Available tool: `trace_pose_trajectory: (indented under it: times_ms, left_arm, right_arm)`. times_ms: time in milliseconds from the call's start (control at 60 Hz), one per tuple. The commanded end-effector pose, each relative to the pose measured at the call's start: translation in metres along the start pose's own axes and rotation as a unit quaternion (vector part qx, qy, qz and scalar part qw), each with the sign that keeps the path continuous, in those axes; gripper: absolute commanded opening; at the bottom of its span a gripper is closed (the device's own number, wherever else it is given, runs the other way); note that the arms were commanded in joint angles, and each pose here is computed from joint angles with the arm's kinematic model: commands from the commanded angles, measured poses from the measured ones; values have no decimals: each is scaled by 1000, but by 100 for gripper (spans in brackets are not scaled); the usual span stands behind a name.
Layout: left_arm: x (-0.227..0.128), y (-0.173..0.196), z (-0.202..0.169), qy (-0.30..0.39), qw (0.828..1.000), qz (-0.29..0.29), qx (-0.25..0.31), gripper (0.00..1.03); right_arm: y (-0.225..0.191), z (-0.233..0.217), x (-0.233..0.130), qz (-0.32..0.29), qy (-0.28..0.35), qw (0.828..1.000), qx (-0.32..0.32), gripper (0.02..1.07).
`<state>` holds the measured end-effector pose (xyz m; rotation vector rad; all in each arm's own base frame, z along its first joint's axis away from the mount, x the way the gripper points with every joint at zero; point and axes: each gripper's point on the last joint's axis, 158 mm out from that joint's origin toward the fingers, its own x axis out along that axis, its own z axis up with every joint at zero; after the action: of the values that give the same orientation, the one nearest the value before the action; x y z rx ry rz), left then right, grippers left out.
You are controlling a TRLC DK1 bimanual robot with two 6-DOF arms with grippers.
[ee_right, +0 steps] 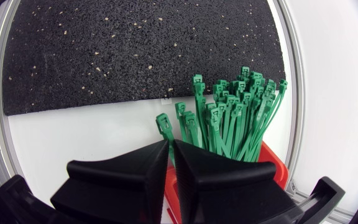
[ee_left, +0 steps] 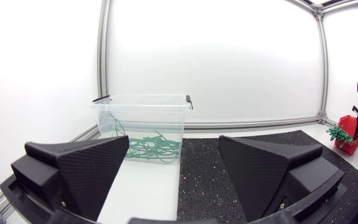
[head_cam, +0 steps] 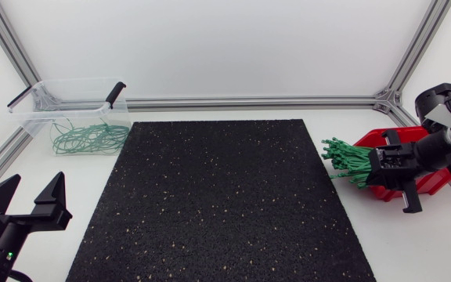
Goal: Take a green cable tie from the red box, thread the tail through the head to close it, then place it in the transparent bin on the left.
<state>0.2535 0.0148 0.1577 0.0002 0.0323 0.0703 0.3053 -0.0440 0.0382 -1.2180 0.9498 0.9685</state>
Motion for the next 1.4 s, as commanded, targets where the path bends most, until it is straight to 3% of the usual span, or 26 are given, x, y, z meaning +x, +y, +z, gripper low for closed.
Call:
trace_pose_trajectory:
  times_ms: [0,550,650,717,1383]
  left_arm:
    - [2,0,-21,22,1000,1,-6,100]
    - [2,0,-21,22,1000,1,-6,100]
    - [2,0,-22,23,1000,1,-6,100]
    - [2,0,-21,22,1000,1,-6,100]
    - [2,0,-21,22,1000,1,-6,100]
  right_arm:
    - [13,3,7,18,-4,1000,-16,8]
    - [6,7,-5,-12,-9,1000,-24,9]
    - [7,6,-7,-16,-8,1000,-24,35]
    - [8,4,-8,-18,-6,1000,-25,45]
    - [8,-1,10,-16,-4,1000,-25,42]
